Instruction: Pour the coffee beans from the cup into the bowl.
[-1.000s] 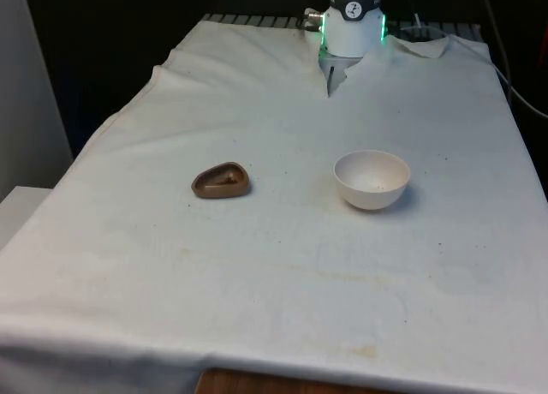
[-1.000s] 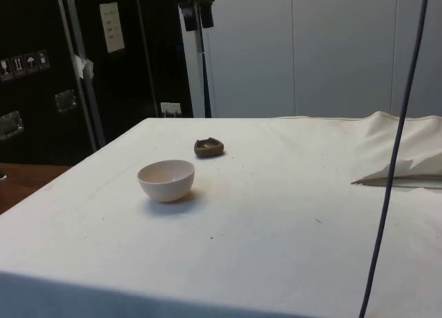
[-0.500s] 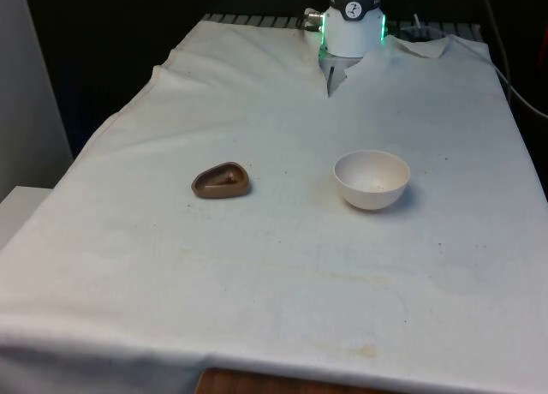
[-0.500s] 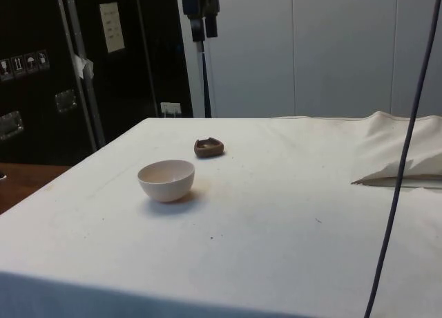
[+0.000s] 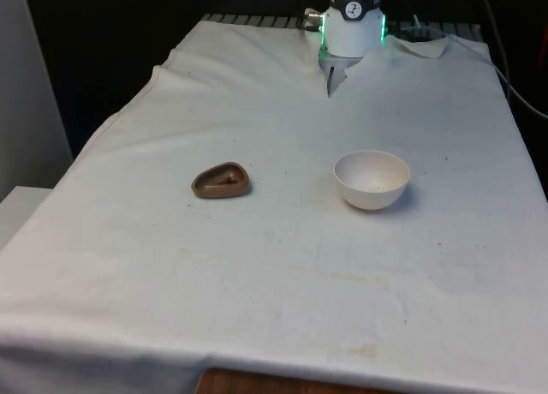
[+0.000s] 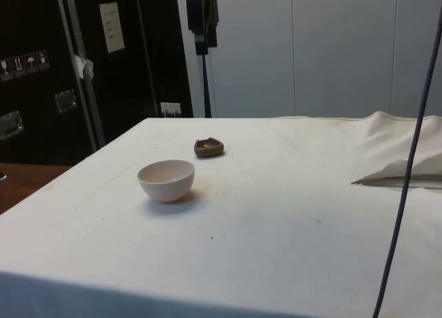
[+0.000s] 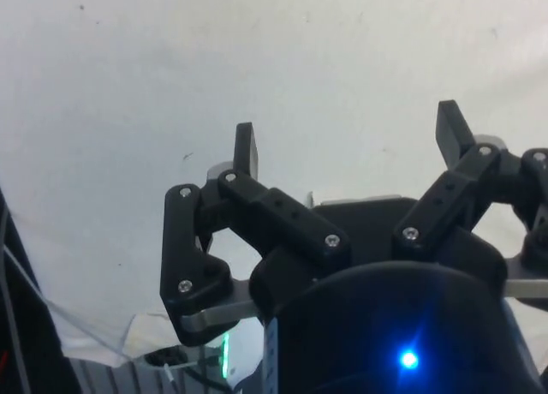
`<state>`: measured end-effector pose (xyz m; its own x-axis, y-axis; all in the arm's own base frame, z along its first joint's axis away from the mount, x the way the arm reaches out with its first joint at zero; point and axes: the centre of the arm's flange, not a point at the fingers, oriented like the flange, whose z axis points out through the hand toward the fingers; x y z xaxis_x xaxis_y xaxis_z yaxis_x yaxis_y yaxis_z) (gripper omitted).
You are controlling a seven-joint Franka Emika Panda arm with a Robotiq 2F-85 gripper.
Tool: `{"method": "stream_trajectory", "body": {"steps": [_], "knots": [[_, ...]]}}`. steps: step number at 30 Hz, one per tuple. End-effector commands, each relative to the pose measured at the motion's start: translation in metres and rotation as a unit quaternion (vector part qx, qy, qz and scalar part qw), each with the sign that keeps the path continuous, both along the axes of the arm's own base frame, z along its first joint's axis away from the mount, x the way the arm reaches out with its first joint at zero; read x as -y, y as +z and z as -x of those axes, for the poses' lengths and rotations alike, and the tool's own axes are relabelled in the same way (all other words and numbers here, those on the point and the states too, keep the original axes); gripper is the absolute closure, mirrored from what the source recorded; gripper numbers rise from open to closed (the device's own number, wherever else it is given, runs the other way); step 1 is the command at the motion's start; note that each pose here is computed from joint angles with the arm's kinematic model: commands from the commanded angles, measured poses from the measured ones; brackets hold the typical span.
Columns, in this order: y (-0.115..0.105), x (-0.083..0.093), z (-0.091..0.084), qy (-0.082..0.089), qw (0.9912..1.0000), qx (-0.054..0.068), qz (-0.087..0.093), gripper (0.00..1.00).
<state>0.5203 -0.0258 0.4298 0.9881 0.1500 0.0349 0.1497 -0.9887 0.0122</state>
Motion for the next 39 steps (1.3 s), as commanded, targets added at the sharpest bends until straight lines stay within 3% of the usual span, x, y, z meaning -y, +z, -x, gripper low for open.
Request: {"method": "stream_trajectory", "body": {"steps": [1, 2, 8, 11, 16, 21, 29, 30, 31, 36, 37, 39], "knots": [[-0.002, 0.0, -0.001, 0.004, 0.99996, 0.004, 0.008, 0.0], [-0.001, 0.0, 0.0, 0.002, 1.0, 0.001, 0.002, 0.0], [-0.014, 0.002, -0.002, 0.016, 0.99964, 0.002, 0.022, 0.0], [-0.016, 0.002, -0.002, 0.017, 0.99963, -0.003, 0.021, 0.0], [-0.03, 0.005, -0.004, 0.026, 0.99912, 0.001, 0.033, 0.0], [-0.036, 0.006, -0.006, 0.028, 0.99906, -0.002, 0.033, 0.0], [-0.055, 0.017, -0.009, 0.039, 0.99832, 0.021, 0.038, 0.0], [-0.053, 0.016, -0.008, 0.036, 0.99865, 0.015, 0.034, 0.0], [-0.06, 0.02, -0.009, 0.041, 0.99815, 0.025, 0.037, 0.0], [-0.071, 0.025, -0.012, 0.052, 0.99742, 0.032, 0.038, 0.0], [-0.07, 0.024, -0.011, 0.05, 0.99763, 0.029, 0.037, 0.0], [-0.078, 0.028, -0.013, 0.061, 0.99684, 0.032, 0.039, 0.0]]}}
